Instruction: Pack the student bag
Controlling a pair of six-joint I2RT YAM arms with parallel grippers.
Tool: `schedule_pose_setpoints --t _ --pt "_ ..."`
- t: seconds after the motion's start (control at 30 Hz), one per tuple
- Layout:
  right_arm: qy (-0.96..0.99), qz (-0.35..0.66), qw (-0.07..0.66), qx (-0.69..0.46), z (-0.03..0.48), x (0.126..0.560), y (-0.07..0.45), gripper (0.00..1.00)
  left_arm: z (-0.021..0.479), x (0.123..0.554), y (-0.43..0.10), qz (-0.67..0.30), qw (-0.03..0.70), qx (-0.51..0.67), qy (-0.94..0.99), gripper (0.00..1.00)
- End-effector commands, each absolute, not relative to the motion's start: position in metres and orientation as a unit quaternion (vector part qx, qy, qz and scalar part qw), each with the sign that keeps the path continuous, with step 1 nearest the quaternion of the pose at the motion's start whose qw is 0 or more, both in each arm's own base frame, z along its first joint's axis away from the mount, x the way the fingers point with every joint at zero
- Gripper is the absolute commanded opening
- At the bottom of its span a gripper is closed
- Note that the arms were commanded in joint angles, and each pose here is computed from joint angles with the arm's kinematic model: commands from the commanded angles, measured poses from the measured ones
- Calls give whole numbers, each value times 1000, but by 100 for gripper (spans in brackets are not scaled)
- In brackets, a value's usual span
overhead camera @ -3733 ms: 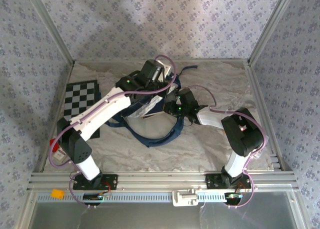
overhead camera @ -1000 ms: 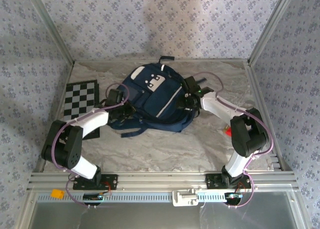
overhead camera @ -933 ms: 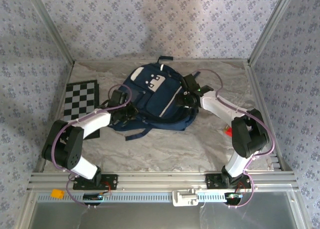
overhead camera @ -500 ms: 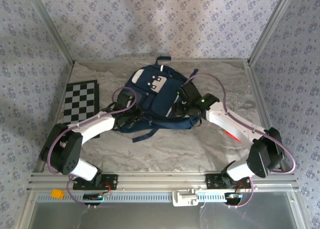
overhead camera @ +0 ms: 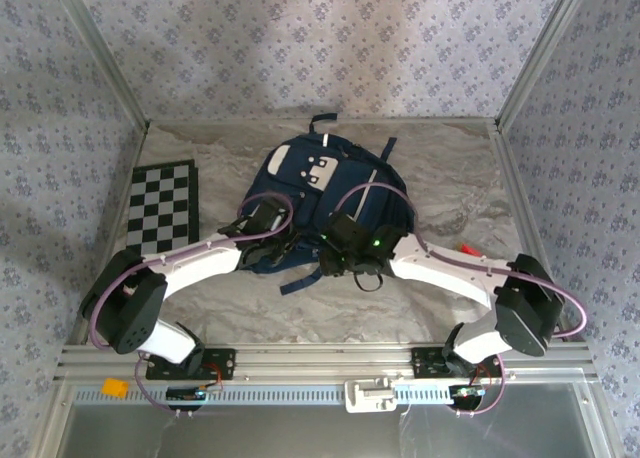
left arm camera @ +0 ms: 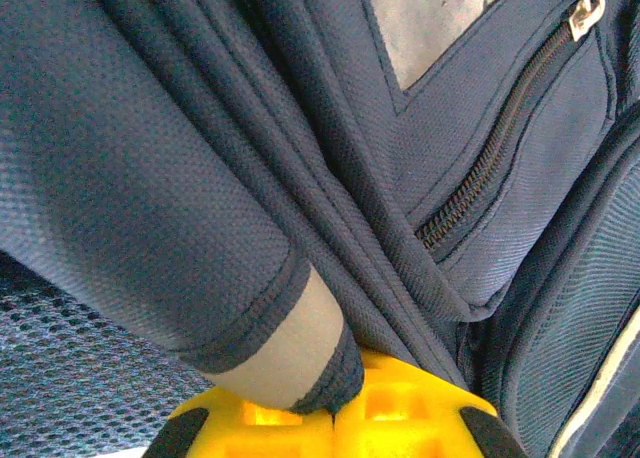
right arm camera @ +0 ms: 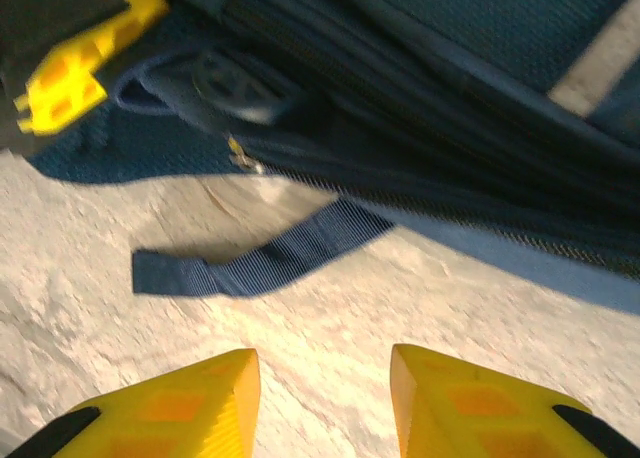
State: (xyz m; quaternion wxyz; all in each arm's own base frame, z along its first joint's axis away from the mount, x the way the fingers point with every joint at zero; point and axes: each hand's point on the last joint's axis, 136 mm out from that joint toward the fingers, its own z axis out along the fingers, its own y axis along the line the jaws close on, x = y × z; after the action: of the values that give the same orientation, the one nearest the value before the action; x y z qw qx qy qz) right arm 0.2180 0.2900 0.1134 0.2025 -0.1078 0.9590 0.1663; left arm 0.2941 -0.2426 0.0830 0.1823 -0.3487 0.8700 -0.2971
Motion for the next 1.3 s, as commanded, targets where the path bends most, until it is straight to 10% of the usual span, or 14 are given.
schedule_pose_setpoints --t 0.0,0.63,1.27 --pt "953 191 225 -75 113 232 315 39 132 305 -266 -371 200 -348 837 0" --pt "956 73 280 55 93 275 292 37 142 298 -272 -404 190 -361 818 0" --pt "955 47 287 -54 103 270 292 33 154 291 -286 -410 195 -340 824 0"
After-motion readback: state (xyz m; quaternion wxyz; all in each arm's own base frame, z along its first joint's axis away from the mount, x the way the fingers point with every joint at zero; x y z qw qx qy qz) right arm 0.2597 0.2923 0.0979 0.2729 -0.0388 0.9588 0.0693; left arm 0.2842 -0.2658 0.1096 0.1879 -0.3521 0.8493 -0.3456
